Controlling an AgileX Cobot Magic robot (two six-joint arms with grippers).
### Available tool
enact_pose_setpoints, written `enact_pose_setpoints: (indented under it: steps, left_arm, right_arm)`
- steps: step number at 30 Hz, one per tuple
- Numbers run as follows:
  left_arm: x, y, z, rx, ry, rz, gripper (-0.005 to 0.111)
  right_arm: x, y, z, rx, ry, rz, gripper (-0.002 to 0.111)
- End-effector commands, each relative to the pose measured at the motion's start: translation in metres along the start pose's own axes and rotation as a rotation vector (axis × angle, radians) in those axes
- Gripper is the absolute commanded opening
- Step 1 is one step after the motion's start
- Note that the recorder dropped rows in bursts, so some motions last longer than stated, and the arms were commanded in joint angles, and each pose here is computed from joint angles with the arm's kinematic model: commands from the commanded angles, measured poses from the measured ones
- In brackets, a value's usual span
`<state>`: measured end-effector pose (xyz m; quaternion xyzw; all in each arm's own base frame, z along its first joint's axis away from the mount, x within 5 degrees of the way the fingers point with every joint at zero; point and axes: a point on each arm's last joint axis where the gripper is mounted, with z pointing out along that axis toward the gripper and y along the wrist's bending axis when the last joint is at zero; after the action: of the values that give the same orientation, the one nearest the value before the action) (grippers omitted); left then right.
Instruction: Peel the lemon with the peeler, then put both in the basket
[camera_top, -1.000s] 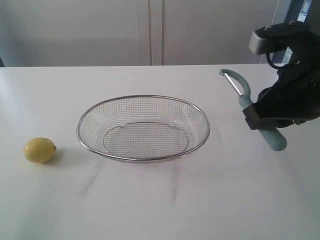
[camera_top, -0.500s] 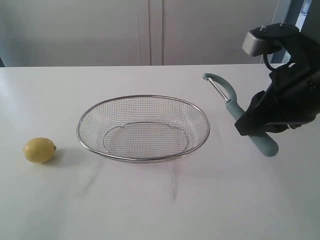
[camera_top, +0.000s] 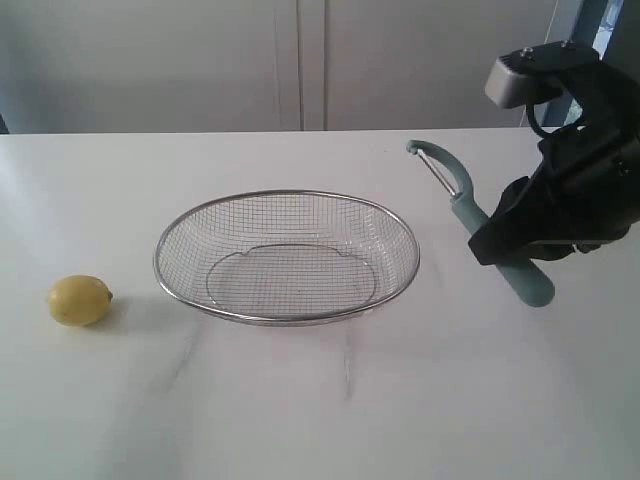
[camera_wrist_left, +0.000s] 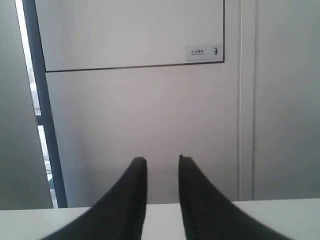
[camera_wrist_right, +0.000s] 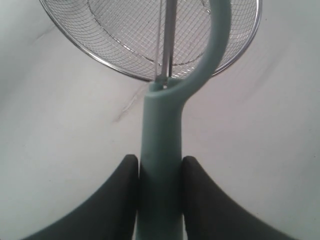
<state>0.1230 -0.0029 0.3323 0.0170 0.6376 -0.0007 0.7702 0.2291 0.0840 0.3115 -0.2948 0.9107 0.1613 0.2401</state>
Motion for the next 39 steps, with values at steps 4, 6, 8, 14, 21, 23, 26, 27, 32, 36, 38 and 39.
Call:
enact_pose_setpoints:
  steps: [4, 6, 8, 14, 21, 23, 26, 27, 32, 36, 38, 39]
  left_arm:
    - [0.007, 0.001, 0.054, 0.021, 0.276, 0.146, 0.061]
    - [0.013, 0.003, 0.066, 0.02, 0.375, 0.181, 0.072]
    - [0.021, 0.004, 0.078, 0.015, 0.462, 0.182, 0.078]
    - [0.051, 0.007, 0.105, -0.001, 0.752, 0.159, 0.079]
    - [0.087, -0.025, 0.122, 0.112, 1.082, 0.099, 0.079]
    - [0.095, -0.038, 0.125, 0.177, 1.125, 0.134, 0.079]
    - [0.109, -0.054, 0.128, 0.24, 1.176, 0.171, 0.079]
    - [0.115, -0.058, 0.129, 0.253, 1.195, 0.179, 0.079]
    - [0.135, -0.065, 0.132, 0.267, 1.256, 0.182, 0.088]
    - [0.141, -0.066, 0.136, 0.284, 1.247, 0.205, 0.09]
    - [0.144, -0.067, 0.138, 0.289, 1.238, 0.21, 0.09]
    - [0.145, -0.067, 0.139, 0.289, 1.234, 0.21, 0.09]
  right_arm:
    - [-0.001, -0.002, -0.003, 0.01, -0.027, 0.006, 0.0]
    - [-0.001, -0.002, -0.003, 0.01, -0.027, 0.006, 0.0]
    - [-0.001, -0.002, -0.003, 0.01, -0.027, 0.006, 0.0]
    - [-0.002, -0.002, -0.003, 0.015, -0.035, 0.006, 0.0]
    - [-0.002, -0.002, -0.003, 0.016, -0.037, 0.008, 0.0]
    - [-0.002, -0.002, -0.003, 0.016, -0.037, 0.008, 0.0]
    - [-0.002, -0.002, -0.003, 0.016, -0.037, 0.008, 0.0]
    - [-0.002, -0.002, -0.003, 0.016, -0.037, 0.008, 0.0]
    - [-0.002, -0.002, -0.003, 0.015, -0.035, 0.008, 0.0]
    - [-0.002, -0.002, -0.003, 0.014, -0.036, 0.009, 0.0]
    - [-0.002, -0.002, -0.003, 0.014, -0.036, 0.009, 0.0]
    - [-0.002, -0.002, -0.003, 0.014, -0.036, 0.009, 0.0]
